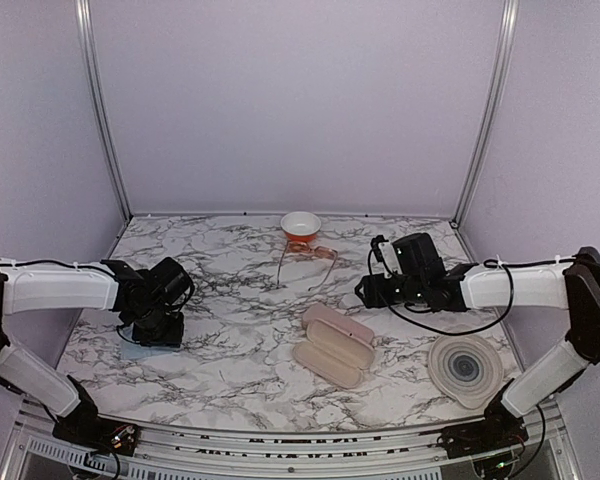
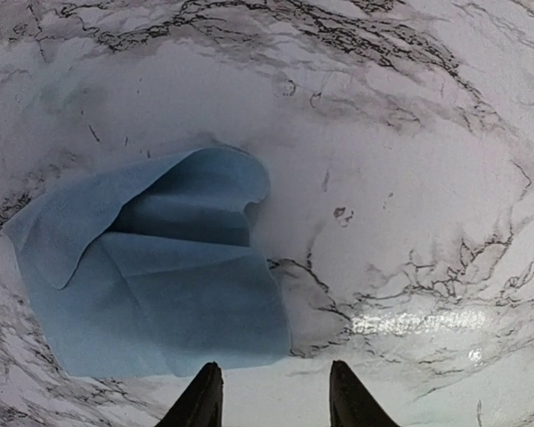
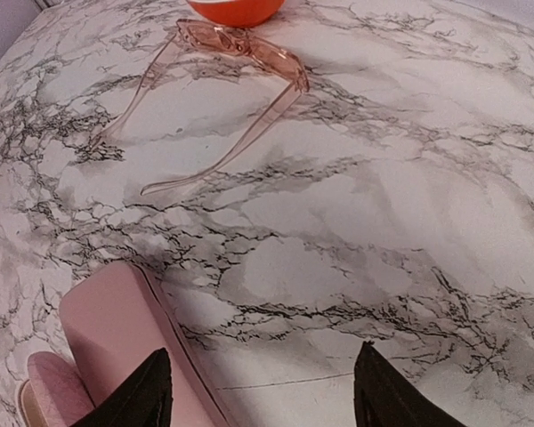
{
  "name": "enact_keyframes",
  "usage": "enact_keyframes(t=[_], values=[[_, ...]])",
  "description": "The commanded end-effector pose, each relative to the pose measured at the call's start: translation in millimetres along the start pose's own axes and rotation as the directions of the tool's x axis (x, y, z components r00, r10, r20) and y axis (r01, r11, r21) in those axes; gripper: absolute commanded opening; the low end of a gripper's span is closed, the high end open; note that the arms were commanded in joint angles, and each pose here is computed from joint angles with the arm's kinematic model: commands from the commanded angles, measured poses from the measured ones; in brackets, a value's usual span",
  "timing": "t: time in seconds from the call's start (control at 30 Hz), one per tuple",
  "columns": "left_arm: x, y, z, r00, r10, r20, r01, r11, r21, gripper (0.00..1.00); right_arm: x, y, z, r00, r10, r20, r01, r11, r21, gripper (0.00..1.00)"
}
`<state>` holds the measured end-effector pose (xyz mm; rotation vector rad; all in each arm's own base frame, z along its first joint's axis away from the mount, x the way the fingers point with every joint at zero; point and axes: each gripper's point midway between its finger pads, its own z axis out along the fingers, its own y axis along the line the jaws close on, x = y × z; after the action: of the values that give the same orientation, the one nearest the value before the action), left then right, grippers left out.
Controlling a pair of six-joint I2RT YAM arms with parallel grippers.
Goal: Organize the sunglasses
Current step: Move the glasses cleaning cloth to the center of the board.
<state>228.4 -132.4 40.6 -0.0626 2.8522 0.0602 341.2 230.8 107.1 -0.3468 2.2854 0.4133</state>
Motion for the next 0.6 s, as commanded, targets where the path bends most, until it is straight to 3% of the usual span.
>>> enact_keyframes(t=[0.0,0.57], values=[[7.4,-1.6,12.0,0.998,0.04,-0.047,-0.039,0.999,0.011,0.4,-11.0,4.4,8.4,1.0,-0.004,0.011,0.004,1.0,-0.03,0.67],[3.6,4.3,30.6,0.996,0.042,-0.072,-0.042,0.999,-0.002,0.27,-6.9,-7.5,15.2,0.999,0.045,-0.02,-0.046,0.997,-0.061,0.67]])
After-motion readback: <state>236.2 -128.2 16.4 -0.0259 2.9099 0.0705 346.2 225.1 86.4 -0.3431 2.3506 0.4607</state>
